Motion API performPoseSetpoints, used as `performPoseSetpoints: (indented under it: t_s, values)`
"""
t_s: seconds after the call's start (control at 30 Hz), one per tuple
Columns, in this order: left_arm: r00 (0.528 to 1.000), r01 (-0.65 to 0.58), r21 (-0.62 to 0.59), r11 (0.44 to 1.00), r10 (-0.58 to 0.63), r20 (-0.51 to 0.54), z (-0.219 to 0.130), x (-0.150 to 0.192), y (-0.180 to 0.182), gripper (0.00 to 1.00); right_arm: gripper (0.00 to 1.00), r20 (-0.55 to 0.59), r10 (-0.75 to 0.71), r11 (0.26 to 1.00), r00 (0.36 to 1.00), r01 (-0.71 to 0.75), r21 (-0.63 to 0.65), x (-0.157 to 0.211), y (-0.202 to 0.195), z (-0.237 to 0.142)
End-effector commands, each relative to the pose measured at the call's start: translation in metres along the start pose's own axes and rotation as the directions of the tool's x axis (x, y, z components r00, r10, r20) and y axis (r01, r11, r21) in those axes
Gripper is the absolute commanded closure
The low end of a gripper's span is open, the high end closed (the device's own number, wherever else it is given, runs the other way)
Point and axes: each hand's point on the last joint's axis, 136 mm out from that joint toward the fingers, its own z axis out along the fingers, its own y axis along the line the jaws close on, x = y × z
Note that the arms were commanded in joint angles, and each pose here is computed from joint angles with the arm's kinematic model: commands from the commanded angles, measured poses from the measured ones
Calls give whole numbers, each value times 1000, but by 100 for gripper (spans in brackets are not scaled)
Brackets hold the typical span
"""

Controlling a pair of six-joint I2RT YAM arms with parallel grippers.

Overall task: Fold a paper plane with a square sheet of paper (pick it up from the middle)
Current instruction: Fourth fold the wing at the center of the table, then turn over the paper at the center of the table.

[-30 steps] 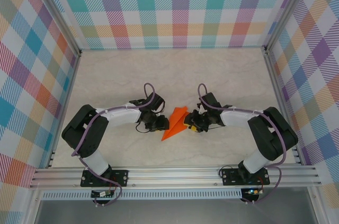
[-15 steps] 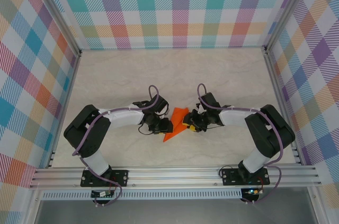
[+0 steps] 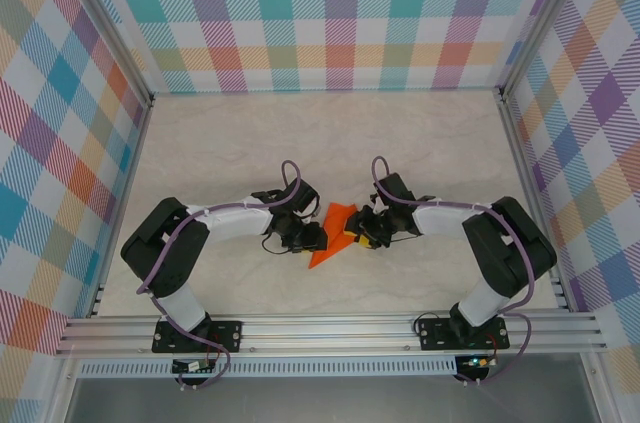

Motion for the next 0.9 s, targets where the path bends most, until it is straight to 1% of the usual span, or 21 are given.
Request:
performPoseSetpoints:
  t_s: [0.0,0.17,0.4,0.53,0.73,0.87]
  values:
    - [1000,-3,11,1000,3,13,-6,-2,-8,67,57,53,-31,997,998,27,67,-3,-3,-16]
    - [1000,-5,10,1000,4,15,-7,-1,-8,68,56,25,-8,999,1000,7,44,0,-7,-7]
    - [1000,-2,16,1000,2,10,-9,1,-9,68,56,-7,-9,999,1000,9,-35,-2,8,5]
    - [1000,-3,28,1000,3,5,-8,1,-10,69,57,-15,6,1000,1000,-6,-9,-2,1,9]
    - [1000,-2,36,999,2,-2,-7,3,-12,67,61,-22,9,1000,1000,-9,-13,0,-1,11]
    - [1000,-9,18,1000,9,-1,-9,5,-7,69,62,-19,2,1000,1000,-2,-3,0,-2,9]
